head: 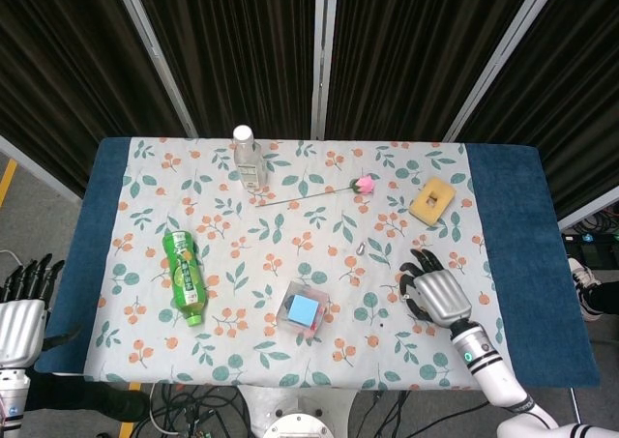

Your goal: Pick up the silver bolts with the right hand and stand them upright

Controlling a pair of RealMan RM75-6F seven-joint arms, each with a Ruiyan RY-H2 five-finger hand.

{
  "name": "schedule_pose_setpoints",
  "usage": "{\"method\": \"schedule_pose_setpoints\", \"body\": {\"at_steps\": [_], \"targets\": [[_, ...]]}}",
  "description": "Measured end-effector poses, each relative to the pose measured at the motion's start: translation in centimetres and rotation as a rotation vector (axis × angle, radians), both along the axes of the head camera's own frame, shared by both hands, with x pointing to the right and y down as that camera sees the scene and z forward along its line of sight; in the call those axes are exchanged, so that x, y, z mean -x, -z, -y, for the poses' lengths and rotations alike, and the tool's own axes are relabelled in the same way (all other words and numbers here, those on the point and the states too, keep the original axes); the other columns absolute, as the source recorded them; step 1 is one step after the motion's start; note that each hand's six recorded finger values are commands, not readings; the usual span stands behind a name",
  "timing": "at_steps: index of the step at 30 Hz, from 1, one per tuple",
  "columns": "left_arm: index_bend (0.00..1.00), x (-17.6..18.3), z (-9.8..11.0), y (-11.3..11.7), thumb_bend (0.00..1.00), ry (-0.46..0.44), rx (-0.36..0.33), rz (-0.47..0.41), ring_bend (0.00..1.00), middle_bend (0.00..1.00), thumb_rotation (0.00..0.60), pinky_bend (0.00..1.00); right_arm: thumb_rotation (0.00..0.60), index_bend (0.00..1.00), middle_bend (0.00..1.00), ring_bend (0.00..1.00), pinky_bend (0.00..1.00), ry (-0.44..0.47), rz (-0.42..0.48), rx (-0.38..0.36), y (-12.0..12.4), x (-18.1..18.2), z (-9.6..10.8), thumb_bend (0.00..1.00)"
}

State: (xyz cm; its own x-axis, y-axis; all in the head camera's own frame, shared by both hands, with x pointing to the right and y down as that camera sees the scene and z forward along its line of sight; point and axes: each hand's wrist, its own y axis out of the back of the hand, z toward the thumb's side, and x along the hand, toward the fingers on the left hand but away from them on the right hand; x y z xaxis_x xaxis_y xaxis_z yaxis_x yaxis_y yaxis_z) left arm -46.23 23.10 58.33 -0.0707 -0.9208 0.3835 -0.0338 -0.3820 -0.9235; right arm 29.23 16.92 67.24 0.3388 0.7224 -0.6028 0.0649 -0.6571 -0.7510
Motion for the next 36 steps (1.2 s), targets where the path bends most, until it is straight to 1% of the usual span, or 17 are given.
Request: {"method": "schedule_pose_setpoints", "body": {"at_steps": [3, 7, 14, 18, 25, 31, 33, 35, 36], "targets": [[0.09, 0.1, 0.0, 0.0, 0.06, 0.004, 0.001, 0.001, 0.0, 0.0, 0.6, 0.0, 0.6, 0.6, 0.26, 0.0, 0.0, -0.042, 0.049, 0.035, -0.5, 0.0, 0.5, 0.36], [0.09, 0.1, -0.1, -0.1, 0.06, 0.004, 0.006, 0.001, 0.0, 0.0, 0.6, 0.0, 0.6, 0.6, 0.25, 0.0, 0.0, -0.057, 0.075, 0.04, -1.0, 0.3, 1.1, 0.36], [0.09, 0.2, -0.1, -0.1, 0.06, 0.007, 0.005, -0.001, 0.0, 0.0, 0.6, 0.0, 0.6, 0.59, 0.24, 0.0, 0.0, -0.03, 0.059, 0.045, -1.4, 0.8, 1.2, 0.36], [0.09, 0.2, -0.1, -0.1, 0.06, 0.009, 0.006, -0.001, 0.0, 0.0, 0.6, 0.0, 0.6, 0.52, 0.22, 0.0, 0.0, -0.018, 0.049, 0.047, -1.6, 1.0, 1.1, 0.36], [0.09, 0.2, -0.1, -0.1, 0.06, 0.008, 0.004, -0.002, 0.0, 0.0, 0.6, 0.0, 0.6, 0.45, 0.22, 0.0, 0.0, -0.006, 0.043, 0.047, -1.5, 1.2, 1.1, 0.36], [0.09, 0.2, -0.1, -0.1, 0.06, 0.007, 0.004, -0.001, 0.0, 0.0, 0.6, 0.0, 0.6, 0.43, 0.22, 0.0, 0.0, -0.002, 0.04, 0.049, -1.5, 1.2, 0.9, 0.36], [0.09, 0.2, -0.1, -0.1, 0.06, 0.005, 0.003, -0.001, 0.0, 0.0, 0.6, 0.0, 0.6, 0.4, 0.21, 0.0, 0.0, 0.0, 0.041, 0.049, -1.4, 1.2, 0.9, 0.36], [0.09, 0.2, -0.1, -0.1, 0.06, 0.006, 0.002, -0.001, 0.0, 0.0, 0.6, 0.0, 0.6, 0.32, 0.19, 0.0, 0.0, 0.003, 0.043, 0.046, -1.2, 1.2, 0.9, 0.32], [0.09, 0.2, -0.1, -0.1, 0.06, 0.005, 0.002, -0.001, 0.0, 0.0, 0.6, 0.0, 0.6, 0.27, 0.18, 0.0, 0.0, 0.003, 0.044, 0.041, -1.0, 1.2, 0.9, 0.28]]}}
